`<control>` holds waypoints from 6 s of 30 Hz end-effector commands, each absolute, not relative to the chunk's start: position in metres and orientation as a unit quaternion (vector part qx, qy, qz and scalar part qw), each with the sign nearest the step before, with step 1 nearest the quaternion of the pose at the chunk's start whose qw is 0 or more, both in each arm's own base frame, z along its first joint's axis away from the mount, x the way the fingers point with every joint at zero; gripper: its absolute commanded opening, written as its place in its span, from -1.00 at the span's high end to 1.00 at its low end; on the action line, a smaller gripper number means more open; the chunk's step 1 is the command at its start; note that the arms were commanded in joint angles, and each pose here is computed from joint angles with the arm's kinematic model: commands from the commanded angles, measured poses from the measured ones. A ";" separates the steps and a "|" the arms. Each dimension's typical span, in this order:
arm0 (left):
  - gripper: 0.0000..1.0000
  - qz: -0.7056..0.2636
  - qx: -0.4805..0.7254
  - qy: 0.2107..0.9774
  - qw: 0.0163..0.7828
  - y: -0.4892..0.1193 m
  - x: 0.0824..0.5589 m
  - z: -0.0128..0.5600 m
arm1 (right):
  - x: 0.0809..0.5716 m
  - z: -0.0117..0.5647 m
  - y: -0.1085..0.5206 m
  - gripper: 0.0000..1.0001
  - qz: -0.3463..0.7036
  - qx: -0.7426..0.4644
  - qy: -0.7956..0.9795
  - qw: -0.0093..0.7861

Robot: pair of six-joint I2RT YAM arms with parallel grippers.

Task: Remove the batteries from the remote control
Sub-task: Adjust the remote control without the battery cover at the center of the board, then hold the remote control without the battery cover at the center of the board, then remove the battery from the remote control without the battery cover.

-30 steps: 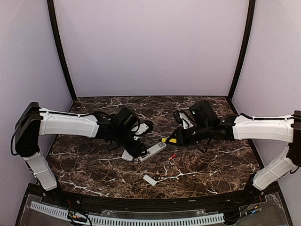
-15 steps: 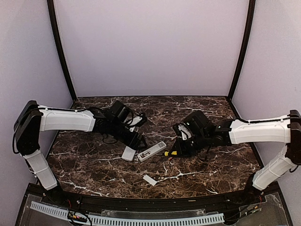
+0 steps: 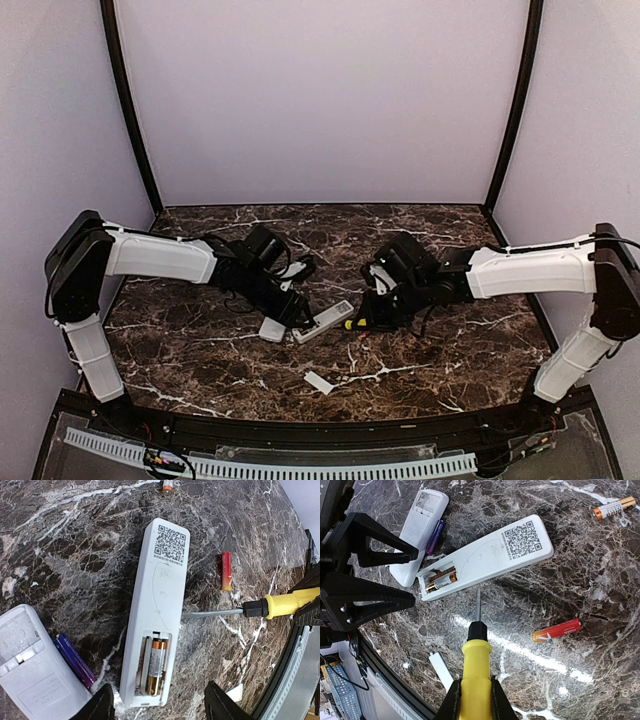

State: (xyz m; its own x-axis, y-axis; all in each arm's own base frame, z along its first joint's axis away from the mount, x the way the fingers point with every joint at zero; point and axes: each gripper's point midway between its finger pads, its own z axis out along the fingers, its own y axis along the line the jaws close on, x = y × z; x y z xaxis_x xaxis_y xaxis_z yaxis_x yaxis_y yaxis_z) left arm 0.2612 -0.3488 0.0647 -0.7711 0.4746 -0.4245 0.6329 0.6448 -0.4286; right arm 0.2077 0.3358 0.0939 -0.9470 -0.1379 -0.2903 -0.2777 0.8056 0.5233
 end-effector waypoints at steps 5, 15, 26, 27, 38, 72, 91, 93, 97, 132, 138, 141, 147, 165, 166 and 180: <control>-0.23 -0.295 0.303 0.901 0.097 -0.350 0.252 0.053 | 0.231 0.096 0.340 1.00 0.282 -0.098 0.944 0.142; -0.21 -0.332 0.302 0.891 0.067 -0.359 0.241 0.050 | 0.254 0.101 0.340 1.00 0.286 -0.098 0.939 0.166; -0.17 -0.396 0.320 0.860 0.038 -0.377 0.221 0.058 | 0.265 0.101 0.348 1.00 0.288 -0.112 0.936 0.170; -0.16 -0.392 0.321 0.861 0.040 -0.377 0.222 0.058 | 0.264 0.102 0.345 1.00 0.283 -0.112 0.937 0.170; -0.04 -0.368 0.242 0.889 0.123 -0.360 0.273 0.086 | 0.232 0.128 0.324 1.00 0.249 -0.131 0.949 0.144; 0.39 -0.333 0.240 0.910 0.058 -0.367 0.255 0.039 | 0.197 0.117 0.364 1.00 0.218 -0.166 0.960 0.066; 0.61 -0.338 0.251 0.906 0.045 -0.375 0.243 0.036 | 0.196 0.096 0.356 1.00 0.140 -0.147 0.979 0.032; 0.62 -0.339 0.253 0.905 0.044 -0.376 0.241 0.037 | 0.197 0.092 0.357 1.00 0.134 -0.143 0.980 0.028; 0.63 -0.339 0.255 0.905 0.041 -0.377 0.239 0.035 | 0.201 0.087 0.353 1.00 0.099 -0.133 0.986 0.030; 0.83 -0.335 0.251 0.908 0.016 -0.377 0.230 0.019 | 0.209 0.121 0.393 1.00 0.433 -0.086 0.895 0.068; 0.84 -0.333 0.251 0.909 0.017 -0.376 0.230 0.019 | 0.207 0.143 0.393 1.00 0.462 -0.097 0.877 0.086; 0.84 -0.332 0.251 0.909 0.017 -0.377 0.230 0.019 | 0.209 0.151 0.388 1.00 0.465 -0.094 0.875 0.097; 0.84 -0.328 0.253 0.910 0.021 -0.376 0.232 0.020 | 0.211 0.145 0.362 1.00 0.394 -0.089 0.908 0.115; 0.72 -0.414 0.274 0.868 0.016 -0.398 0.217 0.046 | 0.189 0.126 0.329 1.00 0.241 -0.080 0.964 0.075; 0.70 -0.418 0.277 0.865 0.012 -0.399 0.215 0.047 | 0.188 0.126 0.330 1.00 0.241 -0.079 0.965 0.073; 0.25 -0.411 0.242 0.871 0.114 -0.372 0.273 0.092 | 0.190 0.137 0.336 1.00 0.218 -0.150 0.959 0.103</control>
